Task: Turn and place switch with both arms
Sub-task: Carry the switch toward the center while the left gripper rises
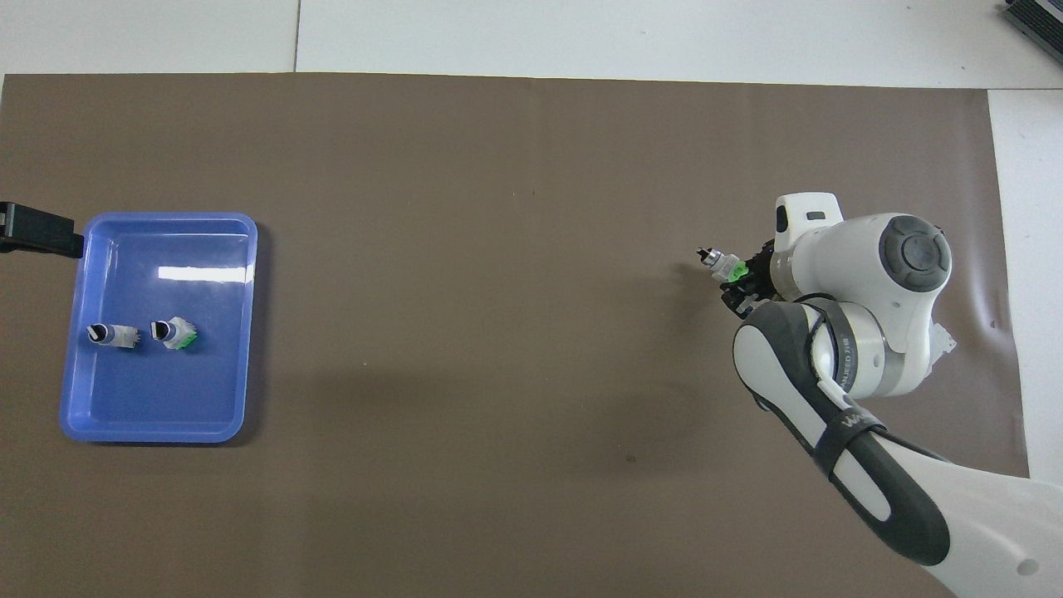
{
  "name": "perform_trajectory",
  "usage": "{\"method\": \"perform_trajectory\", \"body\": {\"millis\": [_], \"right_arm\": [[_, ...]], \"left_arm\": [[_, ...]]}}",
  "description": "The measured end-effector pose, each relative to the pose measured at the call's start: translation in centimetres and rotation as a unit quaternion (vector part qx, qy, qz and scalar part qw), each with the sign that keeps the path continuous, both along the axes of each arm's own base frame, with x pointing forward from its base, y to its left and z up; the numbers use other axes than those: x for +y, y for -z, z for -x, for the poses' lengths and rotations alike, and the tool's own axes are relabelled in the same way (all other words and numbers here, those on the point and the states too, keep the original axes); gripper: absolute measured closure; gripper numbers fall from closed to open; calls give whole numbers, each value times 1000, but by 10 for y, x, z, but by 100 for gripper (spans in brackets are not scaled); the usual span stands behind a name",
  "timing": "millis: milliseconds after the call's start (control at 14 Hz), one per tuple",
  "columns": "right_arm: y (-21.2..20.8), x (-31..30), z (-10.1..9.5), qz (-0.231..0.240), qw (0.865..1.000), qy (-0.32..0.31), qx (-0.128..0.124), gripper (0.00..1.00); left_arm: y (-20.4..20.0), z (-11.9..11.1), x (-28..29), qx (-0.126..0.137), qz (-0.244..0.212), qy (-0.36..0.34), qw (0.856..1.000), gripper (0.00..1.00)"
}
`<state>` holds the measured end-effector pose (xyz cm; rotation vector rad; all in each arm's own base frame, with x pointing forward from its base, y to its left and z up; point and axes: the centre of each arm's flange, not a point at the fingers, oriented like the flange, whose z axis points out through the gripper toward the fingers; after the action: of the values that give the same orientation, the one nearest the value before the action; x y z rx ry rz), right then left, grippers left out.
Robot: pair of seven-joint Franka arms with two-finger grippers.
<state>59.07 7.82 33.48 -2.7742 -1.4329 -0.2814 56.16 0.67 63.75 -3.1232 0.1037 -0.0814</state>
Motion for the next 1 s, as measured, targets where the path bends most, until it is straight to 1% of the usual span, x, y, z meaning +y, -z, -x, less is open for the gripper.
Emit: {"method": "perform_trajectory", "body": {"millis": [143, 214, 429, 571, 714, 786, 929, 1000], "right_arm": [[-32, 8, -4, 4, 996, -81, -28, 58], [-49, 20, -3, -10, 994, -105, -38, 58], [-96, 64, 6, -100, 983, -140, -64, 58], [-118, 85, 15, -161, 970, -166, -75, 58], [-136, 110, 28, -225, 951, -196, -86, 58], [-144, 126, 36, -246, 942, -208, -91, 58], [-158, 167, 54, -271, 931, -225, -100, 58], [-163, 189, 62, -273, 928, -227, -113, 58]], "left_arm": [[0, 0, 0, 0, 0, 0, 1000, 0], [0, 0, 0, 0, 0, 0, 1000, 0], [0, 0, 0, 0, 0, 0, 1000, 0], [0, 0, -2, -1, 0, 2, 1000, 0], [5, 2, -6, 5, 0, 5, 1000, 0], [10, 3, -5, 7, 0, 4, 1000, 0], [17, 6, -8, 6, -1, 7, 1000, 0], [19, 7, -13, 7, 0, 8, 1000, 0]]}}
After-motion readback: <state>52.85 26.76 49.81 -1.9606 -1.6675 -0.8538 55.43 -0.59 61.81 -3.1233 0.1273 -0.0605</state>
